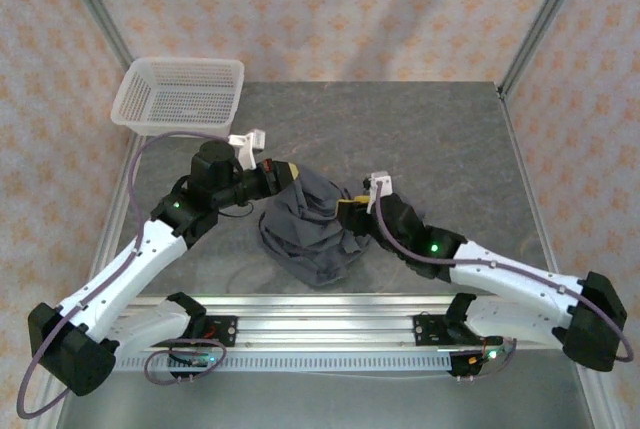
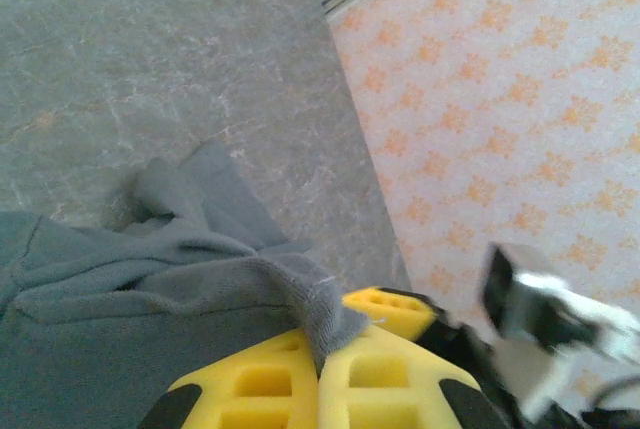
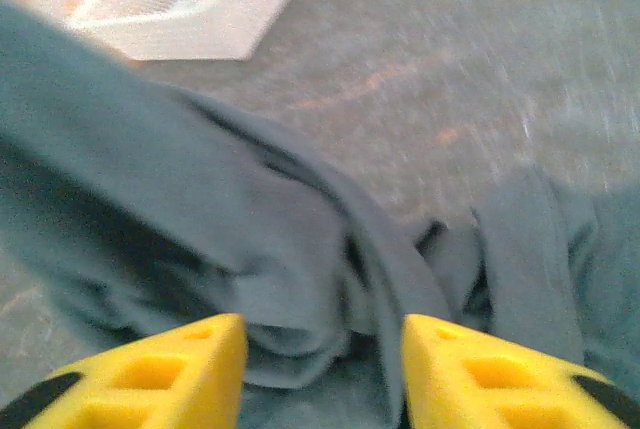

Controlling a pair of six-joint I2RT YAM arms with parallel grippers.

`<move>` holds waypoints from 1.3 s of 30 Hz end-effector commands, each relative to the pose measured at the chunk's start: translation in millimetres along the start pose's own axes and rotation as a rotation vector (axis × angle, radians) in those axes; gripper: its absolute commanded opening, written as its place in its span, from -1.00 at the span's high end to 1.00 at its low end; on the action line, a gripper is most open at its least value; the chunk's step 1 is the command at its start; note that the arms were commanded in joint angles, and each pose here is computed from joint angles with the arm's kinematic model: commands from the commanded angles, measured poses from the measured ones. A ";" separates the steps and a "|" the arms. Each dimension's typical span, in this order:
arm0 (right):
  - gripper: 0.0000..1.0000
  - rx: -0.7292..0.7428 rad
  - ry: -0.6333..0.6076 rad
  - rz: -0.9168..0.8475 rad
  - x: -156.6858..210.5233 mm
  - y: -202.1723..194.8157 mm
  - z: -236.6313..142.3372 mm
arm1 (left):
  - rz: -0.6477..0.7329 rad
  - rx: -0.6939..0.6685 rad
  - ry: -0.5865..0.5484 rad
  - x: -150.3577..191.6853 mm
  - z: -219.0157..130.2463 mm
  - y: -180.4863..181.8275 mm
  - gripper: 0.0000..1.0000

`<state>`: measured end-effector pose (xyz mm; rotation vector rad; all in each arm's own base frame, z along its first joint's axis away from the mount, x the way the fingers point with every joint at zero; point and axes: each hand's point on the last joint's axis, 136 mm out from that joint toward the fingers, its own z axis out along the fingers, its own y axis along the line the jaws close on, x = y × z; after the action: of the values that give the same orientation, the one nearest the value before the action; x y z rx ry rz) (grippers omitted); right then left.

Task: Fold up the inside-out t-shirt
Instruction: Turn the T-shirt inside out at the center of the table.

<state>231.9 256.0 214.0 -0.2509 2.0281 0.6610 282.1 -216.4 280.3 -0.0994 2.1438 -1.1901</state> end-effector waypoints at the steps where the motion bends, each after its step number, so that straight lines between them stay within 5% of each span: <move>1: -0.03 -0.013 -0.156 -0.207 -41.5 28.6 -16.7 | 0.033 -0.002 0.005 -2.6 -3.7 -5.7 1.00; 4: -0.05 -0.043 -0.168 -0.360 -47.5 55.2 -7.1 | 0.036 0.003 0.007 -4.1 -2.8 -8.3 1.00; 10: -0.13 0.193 -0.121 -0.615 -49.8 46.1 42.0 | 0.054 -0.013 0.012 -3.1 -6.9 -8.9 1.00; 15: -0.09 0.260 -0.079 -0.646 -45.8 47.4 74.0 | 0.054 -0.020 0.005 -3.2 -9.5 -8.4 1.00; 20: 0.68 0.273 -0.030 -0.606 -44.6 44.3 81.4 | 0.059 -0.105 -0.040 -8.7 -17.4 7.5 1.00; 24: 1.00 0.132 0.030 -0.515 -40.9 56.5 57.0 | 0.119 -0.279 -0.079 -20.4 -25.2 42.5 1.00; 29: 1.00 -0.295 0.082 -0.298 -32.9 96.7 10.1 | 0.233 -0.510 -0.090 -30.5 -23.3 88.8 0.99; 33: 1.00 -0.449 0.019 -0.092 -55.4 97.5 -11.2 | 0.306 -0.626 -0.168 -40.4 -27.3 115.4 0.25; 39: 1.00 -0.417 -0.014 0.034 -69.3 76.9 -1.9 | 0.352 -0.595 -0.104 -29.0 -26.7 111.7 -0.13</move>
<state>235.3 307.4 288.4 -0.5154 1.8932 0.9581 316.4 -131.7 215.4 -0.0758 2.2545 -0.4057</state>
